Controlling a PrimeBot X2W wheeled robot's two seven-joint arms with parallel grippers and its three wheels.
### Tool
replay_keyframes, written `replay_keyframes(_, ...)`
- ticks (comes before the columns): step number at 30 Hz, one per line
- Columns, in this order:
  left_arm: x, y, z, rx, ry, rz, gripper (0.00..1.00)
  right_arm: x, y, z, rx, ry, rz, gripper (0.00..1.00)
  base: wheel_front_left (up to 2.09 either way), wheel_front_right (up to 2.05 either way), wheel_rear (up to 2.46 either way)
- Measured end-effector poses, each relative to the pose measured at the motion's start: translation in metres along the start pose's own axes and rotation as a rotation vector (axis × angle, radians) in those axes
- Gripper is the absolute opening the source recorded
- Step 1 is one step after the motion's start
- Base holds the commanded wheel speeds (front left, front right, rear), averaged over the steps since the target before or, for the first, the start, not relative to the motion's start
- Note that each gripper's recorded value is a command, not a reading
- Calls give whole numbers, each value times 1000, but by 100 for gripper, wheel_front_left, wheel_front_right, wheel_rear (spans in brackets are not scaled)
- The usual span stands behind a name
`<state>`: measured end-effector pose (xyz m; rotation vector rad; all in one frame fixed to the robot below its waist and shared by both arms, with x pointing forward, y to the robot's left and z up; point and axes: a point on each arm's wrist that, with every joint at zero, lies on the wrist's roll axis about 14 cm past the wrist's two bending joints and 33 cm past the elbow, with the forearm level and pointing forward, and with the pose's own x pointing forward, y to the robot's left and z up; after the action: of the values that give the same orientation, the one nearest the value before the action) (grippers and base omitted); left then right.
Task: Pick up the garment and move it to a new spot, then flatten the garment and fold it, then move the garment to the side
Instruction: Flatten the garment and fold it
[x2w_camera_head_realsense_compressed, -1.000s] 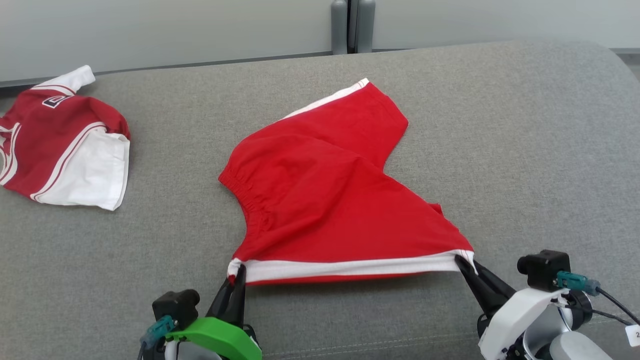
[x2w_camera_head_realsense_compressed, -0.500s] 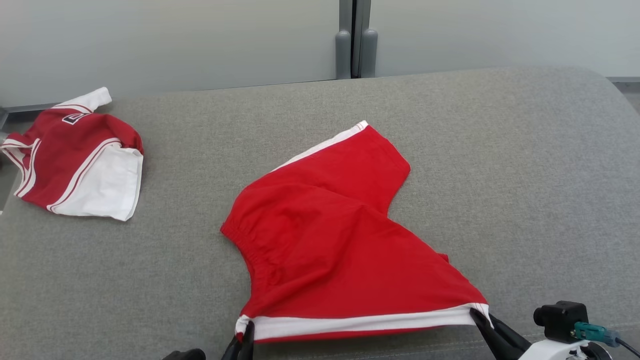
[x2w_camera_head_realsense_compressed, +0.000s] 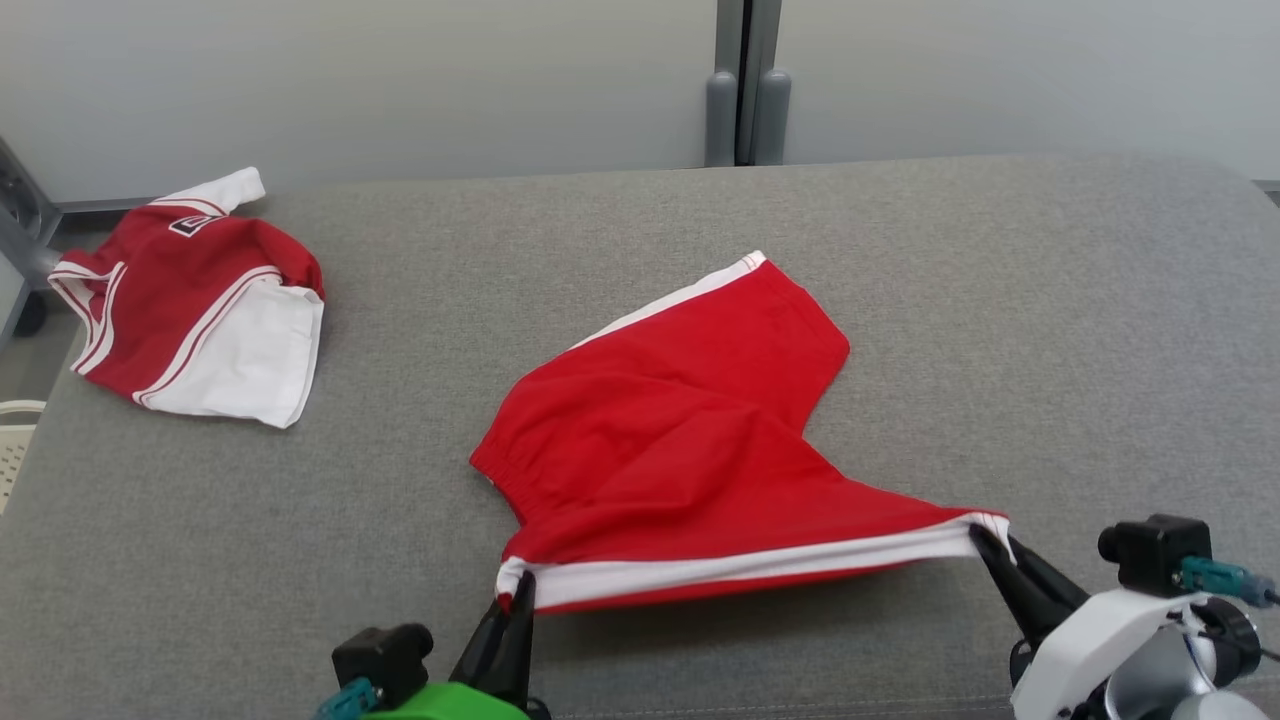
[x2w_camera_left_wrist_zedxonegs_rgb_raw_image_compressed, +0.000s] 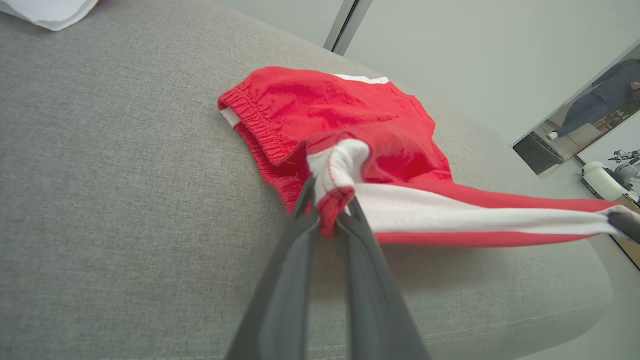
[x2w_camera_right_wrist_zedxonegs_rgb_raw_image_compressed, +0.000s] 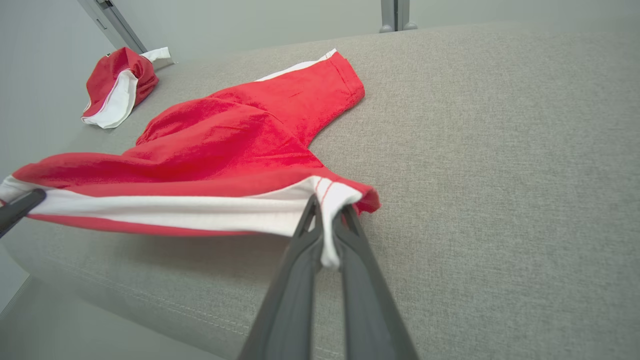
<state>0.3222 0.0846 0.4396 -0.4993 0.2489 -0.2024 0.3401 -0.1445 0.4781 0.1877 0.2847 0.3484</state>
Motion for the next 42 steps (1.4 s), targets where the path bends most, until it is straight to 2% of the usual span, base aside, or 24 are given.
replay_keyframes(10,29,0,39,-59,-39,74,0,60,-5,42,-66,-20,31,0,0,0,0)
replay_keyframes(20,64,4,48,-128,12,148,0,131,-13,60,-123,30,50,0,0,0,0)
replay_keyframes(33,97,19,51,-143,84,207,0,210,-5,56,-189,147,94,0,0,0,0)
replay_keyframes(37,104,21,52,-103,109,213,8,230,-1,54,-205,178,107,0,0,0,0)
replay_keyframes(40,108,25,48,-85,146,227,5,243,4,48,-216,207,119,0,0,0,0)
replay_keyframes(41,109,27,47,-81,155,236,0,246,4,46,-219,217,119,0,0,0,0)
replay_keyframes(42,110,30,47,-76,163,244,0,250,5,45,-219,224,120,0,0,0,0)
